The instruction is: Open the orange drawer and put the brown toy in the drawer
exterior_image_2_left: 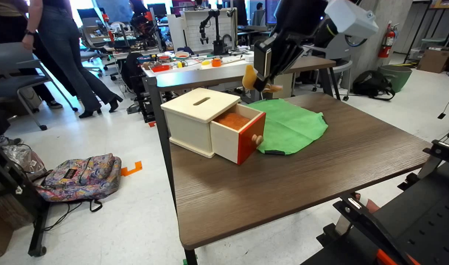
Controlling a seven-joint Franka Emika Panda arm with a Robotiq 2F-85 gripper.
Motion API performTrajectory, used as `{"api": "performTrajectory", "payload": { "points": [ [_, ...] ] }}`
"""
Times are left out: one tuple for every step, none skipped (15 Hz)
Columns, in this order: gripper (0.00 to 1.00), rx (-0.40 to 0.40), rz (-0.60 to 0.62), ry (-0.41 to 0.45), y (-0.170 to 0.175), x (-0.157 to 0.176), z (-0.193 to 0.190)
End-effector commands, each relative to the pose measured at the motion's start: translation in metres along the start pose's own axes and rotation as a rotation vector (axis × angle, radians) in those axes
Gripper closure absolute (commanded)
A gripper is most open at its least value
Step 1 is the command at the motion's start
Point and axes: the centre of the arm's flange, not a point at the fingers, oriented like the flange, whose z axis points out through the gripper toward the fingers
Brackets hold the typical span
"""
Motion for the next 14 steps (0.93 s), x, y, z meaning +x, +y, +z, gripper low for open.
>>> {"api": "performTrajectory", "payload": {
  "points": [
    [0.96,-0.011,-0.016,-0.046,0.004,0.010,0.023],
    [0.96,-0.012,-0.027,-0.056,0.003,0.012,0.027],
    [0.96,-0.014,-0.037,-0.061,0.001,0.013,0.031],
    [0.96,-0.017,-0.046,-0.068,-0.002,0.014,0.035],
    [0.96,-0.017,-0.058,-0.075,-0.004,0.017,0.040],
    [0.96,-0.023,-0.065,-0.085,-0.008,0.017,0.044],
    [0.96,-0.024,-0.074,-0.099,-0.010,0.019,0.049],
    [0.96,-0.025,-0.083,-0.114,-0.010,0.021,0.054],
    [0.96,-0.027,-0.089,-0.124,-0.011,0.022,0.058],
    [0.96,-0.028,-0.093,-0.135,-0.011,0.023,0.062],
    [0.96,-0.031,-0.092,-0.145,-0.011,0.025,0.064],
    [0.96,-0.030,-0.095,-0.152,-0.011,0.027,0.066],
    [0.96,-0.030,-0.097,-0.157,-0.010,0.030,0.069],
    [0.96,-0.031,-0.097,-0.167,-0.010,0.032,0.071]
  ]
}}
